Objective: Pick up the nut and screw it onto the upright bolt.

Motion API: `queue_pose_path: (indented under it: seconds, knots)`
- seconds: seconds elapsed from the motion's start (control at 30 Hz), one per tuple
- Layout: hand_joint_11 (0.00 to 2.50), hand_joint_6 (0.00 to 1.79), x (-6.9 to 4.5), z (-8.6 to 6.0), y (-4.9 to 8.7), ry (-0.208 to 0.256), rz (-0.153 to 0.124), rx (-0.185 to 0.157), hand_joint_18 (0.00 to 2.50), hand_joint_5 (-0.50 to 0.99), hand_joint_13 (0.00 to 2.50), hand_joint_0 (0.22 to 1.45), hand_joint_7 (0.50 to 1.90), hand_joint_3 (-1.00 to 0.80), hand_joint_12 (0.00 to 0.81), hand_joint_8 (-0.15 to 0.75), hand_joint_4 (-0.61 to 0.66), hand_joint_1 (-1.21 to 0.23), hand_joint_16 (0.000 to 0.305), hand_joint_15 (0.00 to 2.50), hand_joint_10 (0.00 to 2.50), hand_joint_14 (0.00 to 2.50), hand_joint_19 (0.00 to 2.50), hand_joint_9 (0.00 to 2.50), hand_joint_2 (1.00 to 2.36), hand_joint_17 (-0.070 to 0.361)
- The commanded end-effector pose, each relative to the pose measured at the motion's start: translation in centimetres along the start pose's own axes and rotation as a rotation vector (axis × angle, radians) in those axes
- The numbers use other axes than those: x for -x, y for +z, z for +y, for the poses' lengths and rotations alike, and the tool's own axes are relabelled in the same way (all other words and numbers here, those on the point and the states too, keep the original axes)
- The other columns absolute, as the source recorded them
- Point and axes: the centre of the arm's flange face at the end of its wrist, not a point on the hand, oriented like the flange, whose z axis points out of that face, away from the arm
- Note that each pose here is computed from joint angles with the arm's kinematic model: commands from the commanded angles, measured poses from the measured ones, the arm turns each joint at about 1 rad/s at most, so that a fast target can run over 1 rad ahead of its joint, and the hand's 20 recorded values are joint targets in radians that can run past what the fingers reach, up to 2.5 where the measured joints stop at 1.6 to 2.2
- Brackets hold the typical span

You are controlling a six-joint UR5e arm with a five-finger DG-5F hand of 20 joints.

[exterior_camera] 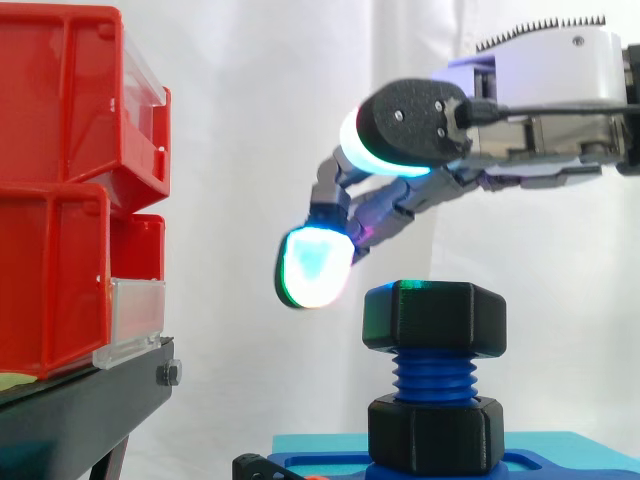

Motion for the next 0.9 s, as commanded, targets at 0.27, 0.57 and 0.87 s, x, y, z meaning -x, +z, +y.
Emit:
queue_pose_path:
  seconds: [0.27, 0.57, 0.87]
  knots:
    - [0.00, 0.50, -0.2, 2.6, -0.2, -0.008, -0.020, 0.026, 0.16, -0.12, 0.47, 0.50, 0.71, -0.50, 0.260, 0.225, 0.23, -0.08, 0.027, 0.00, 0.00, 0.00, 0.00, 0.58, 1.00, 0.061]
    - [0.00, 0.50, -2.9, 4.4, -1.3, 0.050, -0.012, 0.035, 0.16, -0.11, 0.47, 0.50, 0.79, -0.50, 0.268, 0.230, 0.24, -0.08, 0.027, 0.00, 0.00, 0.00, 0.00, 0.58, 1.00, 0.061]
    - [0.00, 0.50, -2.9, 4.9, -1.5, 0.051, -0.010, 0.041, 0.15, -0.10, 0.47, 0.50, 0.90, -0.50, 0.272, 0.241, 0.26, -0.09, 0.027, 0.00, 0.00, 0.00, 0.00, 0.57, 1.00, 0.061]
